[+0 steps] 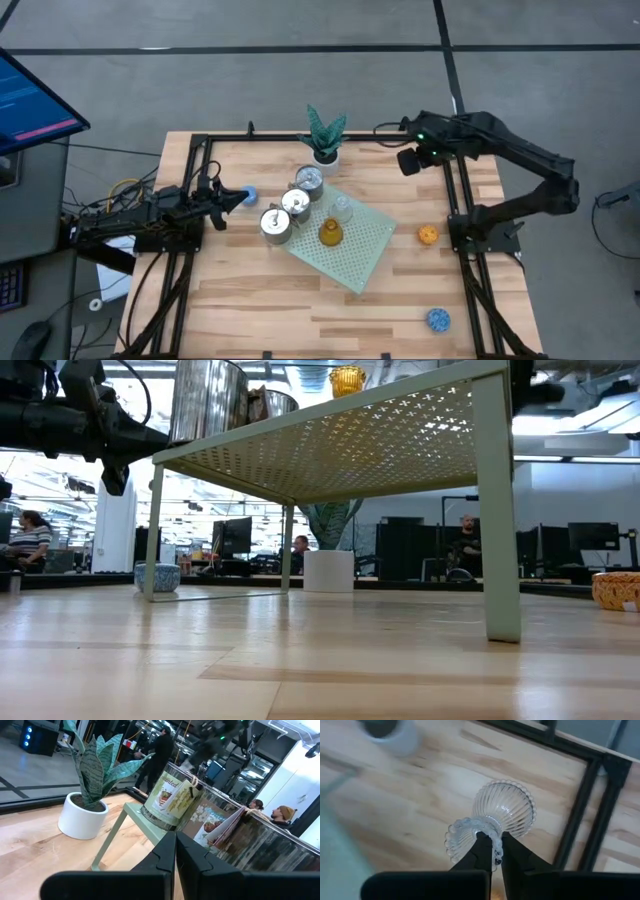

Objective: Pick & Place candle stick holders
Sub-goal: Put the transparent candle holder on the shelf

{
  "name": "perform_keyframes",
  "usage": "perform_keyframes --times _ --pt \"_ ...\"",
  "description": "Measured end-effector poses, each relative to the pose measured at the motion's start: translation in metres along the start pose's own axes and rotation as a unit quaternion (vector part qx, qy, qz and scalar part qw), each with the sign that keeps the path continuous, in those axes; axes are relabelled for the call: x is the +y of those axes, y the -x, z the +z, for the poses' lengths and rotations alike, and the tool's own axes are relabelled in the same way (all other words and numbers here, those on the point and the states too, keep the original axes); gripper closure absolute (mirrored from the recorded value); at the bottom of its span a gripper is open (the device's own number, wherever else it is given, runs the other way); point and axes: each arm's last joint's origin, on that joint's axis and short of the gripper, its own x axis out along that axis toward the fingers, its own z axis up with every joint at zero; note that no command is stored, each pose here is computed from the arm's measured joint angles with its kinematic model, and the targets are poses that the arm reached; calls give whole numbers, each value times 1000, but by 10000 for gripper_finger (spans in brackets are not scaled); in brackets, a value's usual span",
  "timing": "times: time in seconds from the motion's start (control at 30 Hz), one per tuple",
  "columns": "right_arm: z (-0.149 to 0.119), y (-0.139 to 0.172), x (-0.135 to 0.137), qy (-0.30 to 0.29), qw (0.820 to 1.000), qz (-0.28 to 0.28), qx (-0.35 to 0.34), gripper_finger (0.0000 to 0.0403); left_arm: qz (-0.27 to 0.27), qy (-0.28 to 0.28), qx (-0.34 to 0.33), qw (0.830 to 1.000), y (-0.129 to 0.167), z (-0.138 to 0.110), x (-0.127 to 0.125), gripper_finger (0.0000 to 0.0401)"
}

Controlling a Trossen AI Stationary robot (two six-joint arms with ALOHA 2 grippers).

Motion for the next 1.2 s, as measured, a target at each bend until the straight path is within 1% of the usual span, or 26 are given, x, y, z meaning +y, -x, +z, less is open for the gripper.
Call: perform_keyframes --times 0.1,0.2,0.37,0.47,0.67,0.8,0.93,1.2 --pt "-9 28 11 8 999 47 -17 399 0 0 0 1000 0 0 0 390" --pt "-22 51 27 15 994 106 -25 399 0 0 0 1000 0 0 0 390" --pt "-52 74 49 13 981 191 -18 399 0 0 0 1000 0 0 0 390" --pt "-74 79 72 20 974 226 3 402 0 0 0 1000 0 0 0 390" --pt "-118 74 126 41 963 261 45 402 0 0 -1 1000 0 0 0 390" --pt "-138 66 164 41 953 295 60 402 -1 0 -2 1000 0 1 0 390" --pt "-141 61 192 42 953 293 62 403 -2 1 -3 1000 0 1 0 390" --pt "-118 56 231 48 955 288 57 402 -2 1 -4 1000 0 1 -1 390"
